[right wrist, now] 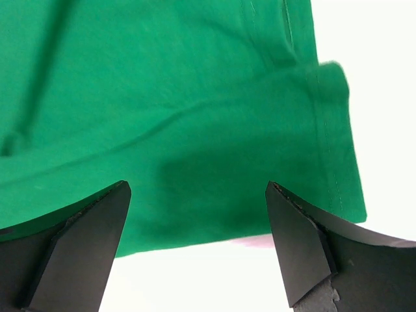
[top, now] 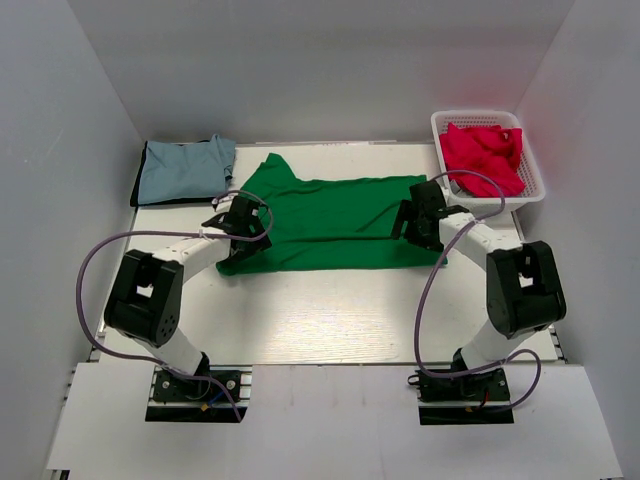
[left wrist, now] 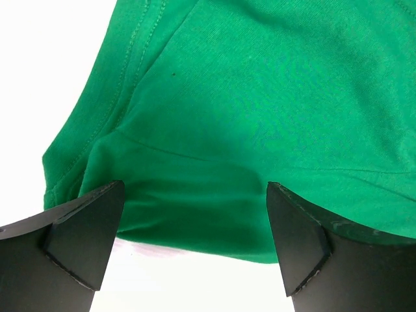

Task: Fold and stack the t-shirts
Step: Fold the flattened tshirt in 1/3 of the way

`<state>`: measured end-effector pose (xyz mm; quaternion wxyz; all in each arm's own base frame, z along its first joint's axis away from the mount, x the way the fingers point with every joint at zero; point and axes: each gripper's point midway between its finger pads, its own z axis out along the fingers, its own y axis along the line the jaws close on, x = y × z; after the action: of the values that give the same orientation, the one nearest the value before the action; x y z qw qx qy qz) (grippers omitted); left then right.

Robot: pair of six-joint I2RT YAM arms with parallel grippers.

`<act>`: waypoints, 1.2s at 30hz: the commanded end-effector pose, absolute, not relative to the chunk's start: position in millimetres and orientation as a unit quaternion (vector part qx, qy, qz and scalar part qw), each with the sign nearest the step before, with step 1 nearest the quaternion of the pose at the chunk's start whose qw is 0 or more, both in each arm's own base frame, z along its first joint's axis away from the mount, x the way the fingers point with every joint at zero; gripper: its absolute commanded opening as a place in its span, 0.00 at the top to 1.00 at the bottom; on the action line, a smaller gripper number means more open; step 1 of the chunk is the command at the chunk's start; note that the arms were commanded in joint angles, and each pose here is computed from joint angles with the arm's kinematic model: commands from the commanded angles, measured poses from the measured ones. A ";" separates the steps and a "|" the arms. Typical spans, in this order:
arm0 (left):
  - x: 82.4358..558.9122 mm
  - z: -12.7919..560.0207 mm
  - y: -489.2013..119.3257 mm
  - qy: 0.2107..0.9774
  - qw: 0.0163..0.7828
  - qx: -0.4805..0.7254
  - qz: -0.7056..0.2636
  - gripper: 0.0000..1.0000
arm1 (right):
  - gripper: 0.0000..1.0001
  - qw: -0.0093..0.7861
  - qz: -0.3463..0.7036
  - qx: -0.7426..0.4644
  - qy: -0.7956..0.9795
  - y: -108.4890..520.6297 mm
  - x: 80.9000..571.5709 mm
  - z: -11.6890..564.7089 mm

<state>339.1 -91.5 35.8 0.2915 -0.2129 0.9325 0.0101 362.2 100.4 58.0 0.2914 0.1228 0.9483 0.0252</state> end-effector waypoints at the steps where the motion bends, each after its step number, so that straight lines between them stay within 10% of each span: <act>1: 349.3 45.5 -94.9 0.927 0.310 -0.213 -0.005 0.00 | 0.10 0.265 0.042 0.128 0.955 99.7 355.7 42.5; 16: 236.3 -4.8 -64.1 0.945 0.140 -0.282 0.090 0.00 | 0.10 0.107 0.042 0.188 0.975 75.4 217.6 -19.0; 23: 158.6 -1.3 -69.7 0.948 0.059 -0.310 0.049 0.00 | 0.10 0.156 0.090 0.130 0.975 79.6 187.6 18.0; 36: 322.8 126.6 -85.7 0.910 0.331 -0.249 -0.020 0.00 | 0.10 0.384 0.128 0.101 0.909 96.9 318.4 139.0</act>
<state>275.1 -94.8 107.9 0.2713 -0.2532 0.9269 -0.0555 270.2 98.1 107.3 0.3117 0.0869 0.9364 0.1356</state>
